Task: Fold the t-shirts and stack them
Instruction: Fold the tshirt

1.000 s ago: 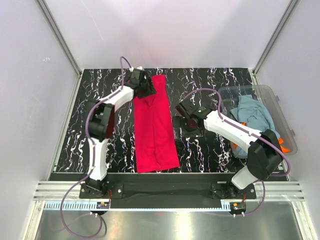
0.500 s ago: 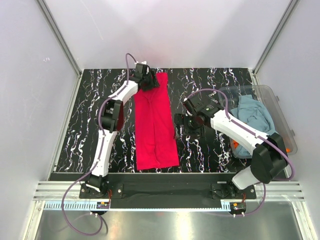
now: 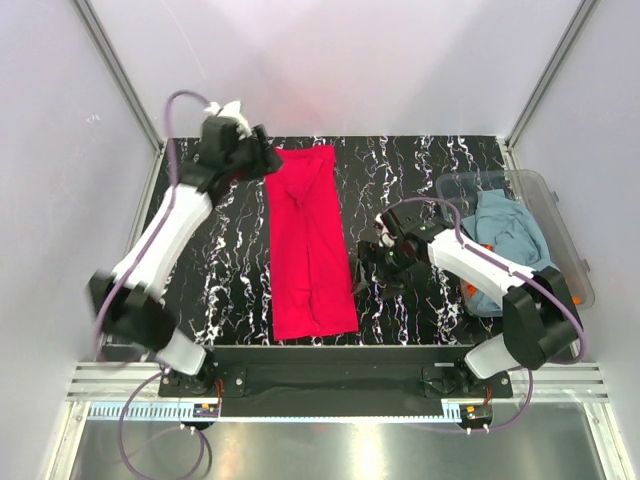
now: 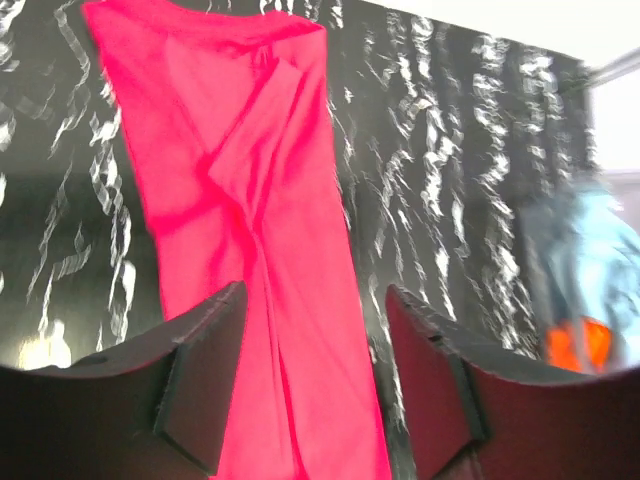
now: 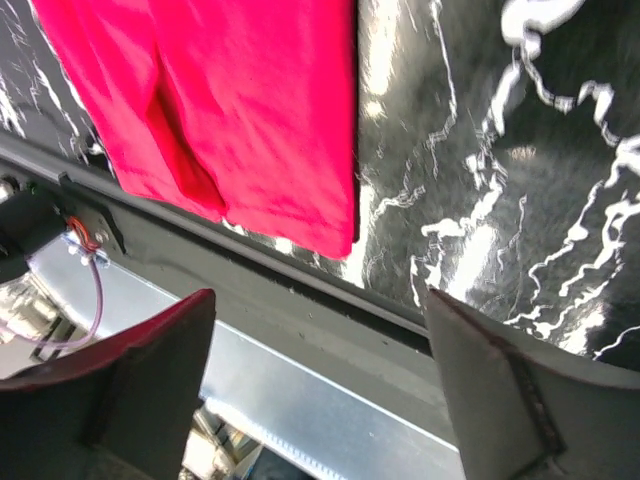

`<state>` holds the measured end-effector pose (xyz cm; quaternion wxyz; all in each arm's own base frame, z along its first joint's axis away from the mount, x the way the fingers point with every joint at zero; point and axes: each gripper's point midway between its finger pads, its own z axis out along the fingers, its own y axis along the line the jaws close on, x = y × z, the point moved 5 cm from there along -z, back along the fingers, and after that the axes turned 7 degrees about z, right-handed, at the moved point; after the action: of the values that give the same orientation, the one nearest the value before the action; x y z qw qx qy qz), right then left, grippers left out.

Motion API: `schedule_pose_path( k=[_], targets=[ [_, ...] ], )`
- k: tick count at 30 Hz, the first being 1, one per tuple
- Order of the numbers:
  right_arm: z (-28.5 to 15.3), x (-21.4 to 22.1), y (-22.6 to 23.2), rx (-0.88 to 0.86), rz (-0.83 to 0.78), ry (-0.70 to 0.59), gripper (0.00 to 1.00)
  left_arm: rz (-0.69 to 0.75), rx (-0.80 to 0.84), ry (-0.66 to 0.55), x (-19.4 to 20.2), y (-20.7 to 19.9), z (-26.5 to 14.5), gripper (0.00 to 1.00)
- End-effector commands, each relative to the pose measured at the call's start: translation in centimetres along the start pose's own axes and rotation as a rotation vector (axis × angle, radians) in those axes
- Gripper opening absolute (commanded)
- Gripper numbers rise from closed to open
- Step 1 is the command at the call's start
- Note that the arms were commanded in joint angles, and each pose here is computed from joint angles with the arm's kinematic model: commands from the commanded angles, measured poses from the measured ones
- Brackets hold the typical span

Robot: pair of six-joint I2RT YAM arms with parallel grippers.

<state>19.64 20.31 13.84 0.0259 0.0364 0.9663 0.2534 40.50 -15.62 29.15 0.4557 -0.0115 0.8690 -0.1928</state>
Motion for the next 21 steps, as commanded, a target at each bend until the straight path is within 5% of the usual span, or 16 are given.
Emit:
schedule_pose_path(
  k=[1,3,4,7,11,21],
  targets=[
    [-0.7,0.9,0.0,-0.121,0.001,0.020,0.89,-0.086,-0.050,0.143,6.5,1.7,-3.9,0.58],
    [-0.1,1.7,-0.7,-0.172,0.025,0.070,0.86,-0.111,-0.018,0.232,11.9,2.0,-6.4,0.56],
    [0.2,2.0,-0.9,-0.188,0.032,0.095,0.74,-0.124,0.001,0.275,14.2,1.3,-7.1,0.56],
    [1.8,3.1,-1.2,-0.267,0.063,0.183,0.60,-0.157,0.023,0.390,21.1,1.2,-9.5,0.61],
    [3.8,3.8,-1.9,-0.317,0.108,0.247,0.60,-0.251,0.001,0.523,28.1,2.4,-10.9,0.65],
    [6.4,5.0,-3.9,-0.308,0.169,0.279,0.59,-0.358,-0.058,0.585,32.9,4.3,-11.7,0.65]
  ],
)
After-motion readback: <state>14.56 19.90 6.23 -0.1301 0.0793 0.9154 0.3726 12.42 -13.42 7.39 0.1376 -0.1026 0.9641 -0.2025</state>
